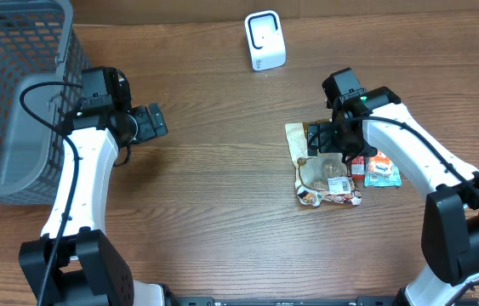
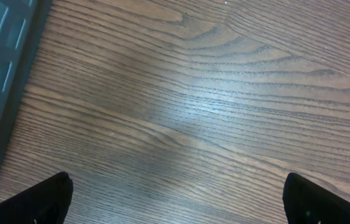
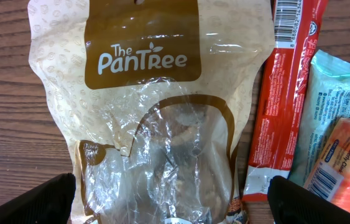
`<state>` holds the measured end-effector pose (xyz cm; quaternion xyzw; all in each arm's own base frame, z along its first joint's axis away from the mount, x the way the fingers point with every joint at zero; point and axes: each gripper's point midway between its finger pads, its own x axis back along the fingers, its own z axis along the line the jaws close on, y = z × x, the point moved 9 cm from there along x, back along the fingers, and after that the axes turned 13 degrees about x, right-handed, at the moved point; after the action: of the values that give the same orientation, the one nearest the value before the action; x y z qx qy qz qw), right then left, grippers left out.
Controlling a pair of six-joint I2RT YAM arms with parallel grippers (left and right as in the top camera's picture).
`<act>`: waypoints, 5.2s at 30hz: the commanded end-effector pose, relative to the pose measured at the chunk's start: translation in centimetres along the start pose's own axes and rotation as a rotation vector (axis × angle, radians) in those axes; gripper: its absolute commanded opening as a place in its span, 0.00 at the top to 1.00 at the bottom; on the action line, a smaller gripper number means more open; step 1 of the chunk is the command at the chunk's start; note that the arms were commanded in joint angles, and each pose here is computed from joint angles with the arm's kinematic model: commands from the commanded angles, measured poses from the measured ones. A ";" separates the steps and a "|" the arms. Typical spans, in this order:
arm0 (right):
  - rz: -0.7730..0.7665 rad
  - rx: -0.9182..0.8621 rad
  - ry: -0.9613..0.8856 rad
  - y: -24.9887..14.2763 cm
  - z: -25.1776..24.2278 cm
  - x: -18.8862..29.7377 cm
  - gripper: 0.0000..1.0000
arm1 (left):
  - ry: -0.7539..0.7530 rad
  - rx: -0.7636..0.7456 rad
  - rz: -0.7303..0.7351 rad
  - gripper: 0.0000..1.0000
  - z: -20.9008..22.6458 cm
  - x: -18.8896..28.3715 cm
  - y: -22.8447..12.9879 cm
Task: Scan the item barcode
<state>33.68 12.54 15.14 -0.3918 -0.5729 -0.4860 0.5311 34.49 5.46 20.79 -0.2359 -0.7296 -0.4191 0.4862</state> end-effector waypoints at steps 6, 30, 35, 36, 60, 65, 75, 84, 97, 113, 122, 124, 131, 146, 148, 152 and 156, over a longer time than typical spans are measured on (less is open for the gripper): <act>-0.041 0.002 -0.004 0.5 -0.2 1.1 0.00 | -0.006 -0.020 -0.029 0.00 -0.2 0.8 0.5; -0.238 0.005 0.023 -0.2 -0.2 7.9 0.00 | -0.006 -0.020 -0.029 0.00 -0.2 0.8 0.5; -0.418 0.008 0.044 -2.0 -0.3 13.9 0.00 | -0.006 -0.020 -0.029 0.00 -0.2 0.8 0.5; -0.462 0.009 0.049 -2.6 -0.3 15.3 0.00 | -0.007 -0.020 -0.029 0.00 -0.2 0.8 0.5; -1.001 0.034 0.046 -21.2 -2.6 30.0 0.00 | -0.006 -0.020 -0.029 0.00 -0.2 0.8 0.5; -0.997 0.020 0.054 -24.3 -3.0 28.9 0.00 | -0.006 -0.020 -0.029 0.00 -0.2 0.8 0.5; -1.155 -0.022 0.027 -29.3 -3.7 26.9 0.00 | -0.006 -0.020 -0.029 0.00 -0.2 0.8 0.5; -1.355 -0.052 0.006 -28.5 -4.0 23.4 0.00 | -0.007 -0.020 -0.029 0.00 -0.2 0.8 0.5; -1.741 -0.022 0.001 -23.2 -4.2 21.0 0.00 | -0.006 -0.020 -0.029 0.00 -0.2 0.8 0.5; -1.860 0.153 -0.086 -20.0 -4.0 12.4 0.00 | -0.007 -0.020 -0.029 0.00 -0.2 0.8 0.5; -1.578 0.168 -0.051 -19.3 -4.0 7.7 0.00 | -0.007 -0.020 -0.029 0.00 -0.2 0.8 0.5; -1.478 0.168 -0.039 -19.4 -4.0 6.1 0.00 | -0.006 -0.020 -0.029 0.00 -0.2 0.8 0.5; -1.411 0.314 -0.142 -19.5 -3.9 5.1 0.00 | -0.006 -0.020 -0.029 0.00 -0.2 0.8 0.5; -1.410 0.315 -0.144 -19.5 -3.9 5.1 0.00 | -0.006 -0.020 -0.029 0.00 -0.2 0.8 0.5; -1.410 0.315 -0.144 -19.5 -3.9 5.1 0.00 | -0.007 -0.020 -0.029 0.00 -0.2 0.8 0.5; -1.410 0.315 -0.144 -19.5 -3.9 5.1 0.00 | -0.006 -0.020 -0.029 0.00 -0.2 0.8 0.5; -1.411 0.315 -0.144 -19.5 -3.9 5.1 0.00 | -0.007 -0.020 -0.029 0.00 -0.2 0.8 0.5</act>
<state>15.09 4.07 17.52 0.1173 -0.7844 -0.6004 0.1025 34.49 5.46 20.79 -0.2359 -0.7296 -0.4191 0.4862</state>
